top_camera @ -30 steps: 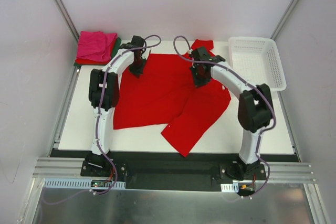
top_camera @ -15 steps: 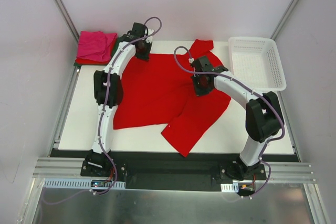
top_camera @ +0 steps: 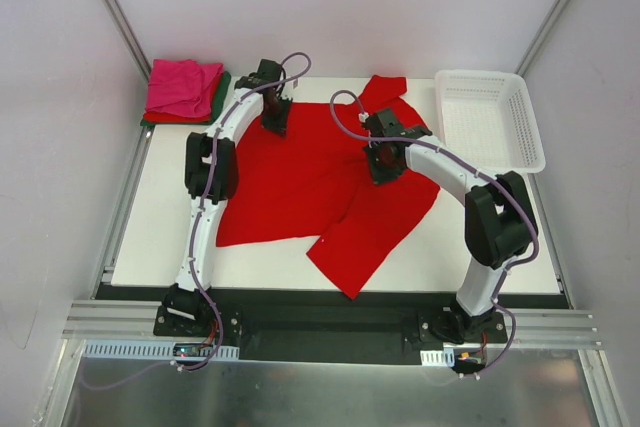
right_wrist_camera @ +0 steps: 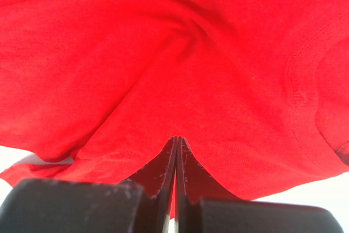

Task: Fold and stack the t-shirts
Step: Flatten out the tshirt

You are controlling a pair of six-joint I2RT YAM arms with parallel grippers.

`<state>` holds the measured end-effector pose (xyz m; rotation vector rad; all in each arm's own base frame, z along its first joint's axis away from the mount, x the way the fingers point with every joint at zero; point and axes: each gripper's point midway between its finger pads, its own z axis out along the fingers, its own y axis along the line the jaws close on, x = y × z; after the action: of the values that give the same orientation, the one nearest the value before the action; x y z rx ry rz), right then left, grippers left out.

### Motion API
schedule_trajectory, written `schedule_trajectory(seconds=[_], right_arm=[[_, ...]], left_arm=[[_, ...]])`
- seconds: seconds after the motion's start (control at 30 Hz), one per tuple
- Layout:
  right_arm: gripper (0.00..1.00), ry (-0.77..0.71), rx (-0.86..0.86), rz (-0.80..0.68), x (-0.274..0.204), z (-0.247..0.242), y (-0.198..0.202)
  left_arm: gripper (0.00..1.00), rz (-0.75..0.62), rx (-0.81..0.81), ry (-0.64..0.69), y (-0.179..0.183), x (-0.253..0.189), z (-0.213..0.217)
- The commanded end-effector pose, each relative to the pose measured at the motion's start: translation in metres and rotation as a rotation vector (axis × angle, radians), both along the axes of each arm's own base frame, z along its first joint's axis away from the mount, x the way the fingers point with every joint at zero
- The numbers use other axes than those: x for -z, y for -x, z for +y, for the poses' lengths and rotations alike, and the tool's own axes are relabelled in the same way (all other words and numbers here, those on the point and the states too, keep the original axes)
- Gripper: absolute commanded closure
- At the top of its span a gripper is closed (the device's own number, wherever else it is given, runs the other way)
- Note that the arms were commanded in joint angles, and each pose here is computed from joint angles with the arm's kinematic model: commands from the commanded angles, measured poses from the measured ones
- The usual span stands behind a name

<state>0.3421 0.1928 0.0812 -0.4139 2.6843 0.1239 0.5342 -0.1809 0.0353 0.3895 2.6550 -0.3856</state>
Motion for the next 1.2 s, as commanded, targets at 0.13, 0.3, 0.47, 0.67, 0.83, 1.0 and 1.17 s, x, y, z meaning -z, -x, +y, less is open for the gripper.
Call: schedule_trajectory(seconds=[0.13,0.3,0.47,0.67,0.83,1.0,1.17], right_arm=[[0.99,-0.022,0.004,-0.035,-0.013,0.007,-0.011],[0.99,-0.016,0.008,-0.032,-0.015,0.003,-0.007],[0.99,-0.018,0.010,-0.035,-0.019,0.001,-0.004],[0.99,-0.014,0.011,-0.025,-0.018,-0.001,0.001],[0.99,-0.013,0.013,0.000,-0.011,-0.002,0.008],[0.99,-0.021,0.024,0.035,0.010,0.000,0.014],[0.99,-0.125,0.007,0.067,0.033,0.024,0.009]], left_arm=[[0.99,0.056,-0.063,-0.134,0.004,0.012,0.025],[0.95,0.051,-0.078,-0.226,0.004,0.014,0.042],[0.95,0.074,-0.111,-0.328,0.007,0.024,0.070],[0.95,0.056,-0.143,-0.402,0.000,0.021,0.096],[0.96,0.049,-0.165,-0.427,-0.004,0.020,0.110],[0.98,0.048,-0.158,-0.425,-0.004,0.020,0.110],[1.00,0.036,-0.143,-0.400,-0.005,0.015,0.103]])
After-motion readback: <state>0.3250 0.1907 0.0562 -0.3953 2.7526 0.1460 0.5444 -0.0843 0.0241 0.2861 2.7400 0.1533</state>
